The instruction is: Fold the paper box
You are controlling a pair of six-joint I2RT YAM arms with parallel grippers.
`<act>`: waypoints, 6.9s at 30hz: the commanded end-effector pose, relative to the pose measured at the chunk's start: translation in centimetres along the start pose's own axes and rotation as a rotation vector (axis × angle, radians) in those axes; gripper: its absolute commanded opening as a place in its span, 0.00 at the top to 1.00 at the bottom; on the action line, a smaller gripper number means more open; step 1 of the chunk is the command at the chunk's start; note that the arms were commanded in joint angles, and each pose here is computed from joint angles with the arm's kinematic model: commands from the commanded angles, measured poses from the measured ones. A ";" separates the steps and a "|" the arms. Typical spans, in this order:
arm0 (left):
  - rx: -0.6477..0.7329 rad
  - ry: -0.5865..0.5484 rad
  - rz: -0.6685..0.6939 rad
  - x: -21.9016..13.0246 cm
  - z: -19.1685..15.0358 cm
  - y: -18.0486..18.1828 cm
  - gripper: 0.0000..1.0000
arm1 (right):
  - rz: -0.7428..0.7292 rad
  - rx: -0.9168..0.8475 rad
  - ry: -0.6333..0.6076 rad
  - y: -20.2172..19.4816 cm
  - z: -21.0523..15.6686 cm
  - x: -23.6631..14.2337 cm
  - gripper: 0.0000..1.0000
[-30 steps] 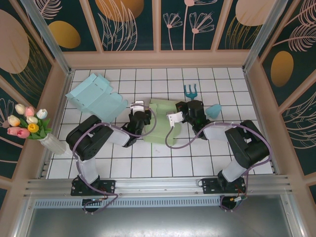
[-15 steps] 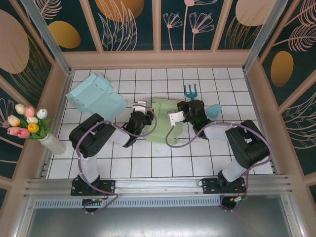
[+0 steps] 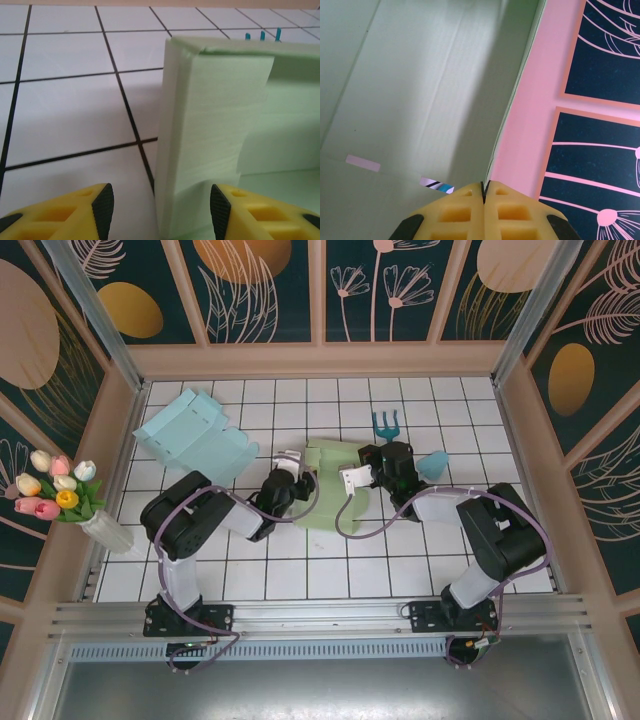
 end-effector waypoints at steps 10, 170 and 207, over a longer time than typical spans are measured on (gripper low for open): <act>0.074 0.034 0.081 2.8 -0.3 0.0 0.47 | 0.076 0.009 -0.042 1.1 0.8 0.1 1.00; 0.088 -0.164 0.265 0.8 1.8 2.4 0.94 | -0.004 2.161 0.012 -3.6 5.4 -4.3 0.30; 0.102 -0.143 0.264 1.1 1.8 2.2 0.94 | -0.066 2.378 -0.018 -0.9 -0.8 -0.9 0.49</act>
Point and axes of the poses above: each hand's point on the last joint's axis, 136 mm out from that joint toward the fingers, its own x axis out along the fingers, its own y axis along the line the jaws close on, z = x × y, the point moved 6 cm from there along -x, back along the fingers
